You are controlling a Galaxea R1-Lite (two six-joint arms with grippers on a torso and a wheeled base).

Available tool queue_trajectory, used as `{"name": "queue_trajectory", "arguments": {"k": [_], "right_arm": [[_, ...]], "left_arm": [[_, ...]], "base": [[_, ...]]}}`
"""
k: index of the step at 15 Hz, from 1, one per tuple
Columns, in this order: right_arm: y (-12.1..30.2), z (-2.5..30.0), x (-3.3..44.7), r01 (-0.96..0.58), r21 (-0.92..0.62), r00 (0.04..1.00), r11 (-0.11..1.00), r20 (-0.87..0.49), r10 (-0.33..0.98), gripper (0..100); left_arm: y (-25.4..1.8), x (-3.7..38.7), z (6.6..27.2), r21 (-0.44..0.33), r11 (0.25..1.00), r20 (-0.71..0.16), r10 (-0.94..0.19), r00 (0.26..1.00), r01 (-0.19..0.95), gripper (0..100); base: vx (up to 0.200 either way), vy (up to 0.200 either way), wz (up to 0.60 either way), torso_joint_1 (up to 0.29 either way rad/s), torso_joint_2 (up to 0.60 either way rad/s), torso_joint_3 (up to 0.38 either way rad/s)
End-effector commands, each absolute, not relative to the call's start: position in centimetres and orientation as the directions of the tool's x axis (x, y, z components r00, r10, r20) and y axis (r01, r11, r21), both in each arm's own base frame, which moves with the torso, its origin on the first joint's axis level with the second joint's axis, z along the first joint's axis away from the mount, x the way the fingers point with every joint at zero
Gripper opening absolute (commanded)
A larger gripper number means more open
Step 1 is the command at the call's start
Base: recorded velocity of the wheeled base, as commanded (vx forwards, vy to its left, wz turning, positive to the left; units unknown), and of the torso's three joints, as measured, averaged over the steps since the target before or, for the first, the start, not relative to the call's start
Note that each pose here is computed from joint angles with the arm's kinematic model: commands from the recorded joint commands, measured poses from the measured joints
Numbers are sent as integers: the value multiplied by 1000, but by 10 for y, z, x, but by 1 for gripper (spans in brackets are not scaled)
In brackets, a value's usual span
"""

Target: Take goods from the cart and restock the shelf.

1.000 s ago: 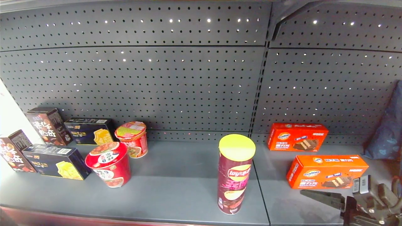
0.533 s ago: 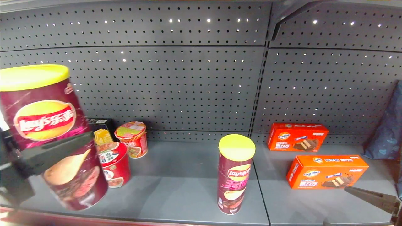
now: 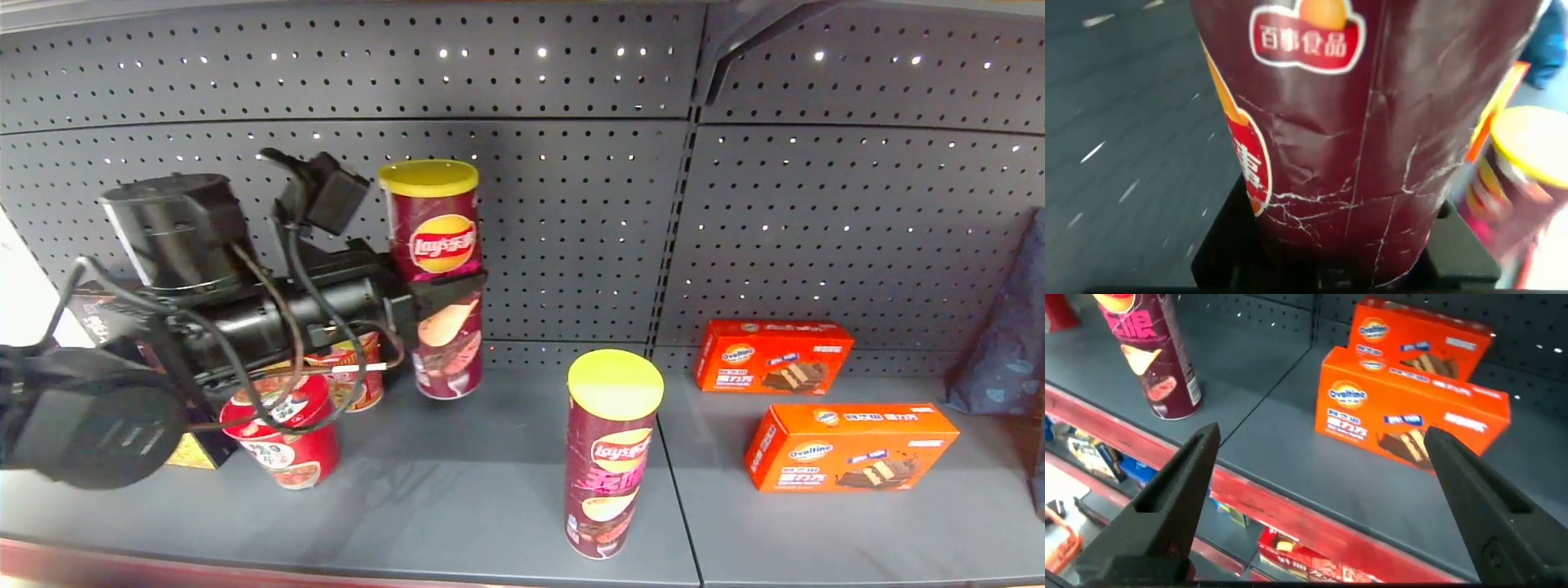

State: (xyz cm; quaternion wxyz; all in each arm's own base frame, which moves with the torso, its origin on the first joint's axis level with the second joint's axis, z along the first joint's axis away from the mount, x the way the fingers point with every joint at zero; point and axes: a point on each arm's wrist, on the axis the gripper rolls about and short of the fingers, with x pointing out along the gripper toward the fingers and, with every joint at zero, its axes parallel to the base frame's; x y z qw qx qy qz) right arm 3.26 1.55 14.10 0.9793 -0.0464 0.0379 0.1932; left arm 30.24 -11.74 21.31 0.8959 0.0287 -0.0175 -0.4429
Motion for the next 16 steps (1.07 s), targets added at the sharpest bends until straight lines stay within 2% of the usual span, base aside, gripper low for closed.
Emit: {"name": "queue_trajectory", "arguments": {"k": [1, 3, 4, 5, 6, 9, 16], "right_arm": [[8, 137, 20, -369, -57, 929, 928, -29, 368, 100], [6, 135, 17, -369, -42, 929, 928, -24, 368, 100], [6, 135, 17, -369, -42, 929, 928, -24, 368, 100], [4, 134, 14, -369, -34, 930, 929, -11, 368, 100], [4, 134, 14, -369, -32, 930, 929, -11, 368, 100], [3, 133, 13, -371, -27, 929, 928, -3, 371, 100], [2, 131, 11, -371, -21, 929, 928, 3, 371, 100]], "left_arm": [[-180, 356, 160, 39, 489, -27, -871, 490, 872, 0], [-207, 371, 149, 44, 454, -17, -890, 455, 890, 0], [-207, 371, 149, 44, 454, -17, -890, 455, 890, 0], [-228, 391, 141, 62, 434, 7, -901, 434, 899, 0], [-238, 395, 138, 68, 422, 17, -907, 422, 904, 0], [-247, 396, 134, 42, 411, 20, -912, 411, 911, 0], [-244, 398, 122, 40, 418, 20, -908, 418, 908, 0]], "base": [[0, 0, 0, 0, 0, 0], [0, 0, 0, 0, 0, 0], [0, 0, 0, 0, 0, 0], [0, 0, 0, 0, 0, 0], [0, 0, 0, 0, 0, 0], [0, 0, 0, 0, 0, 0], [0, 0, 0, 0, 0, 0]]}}
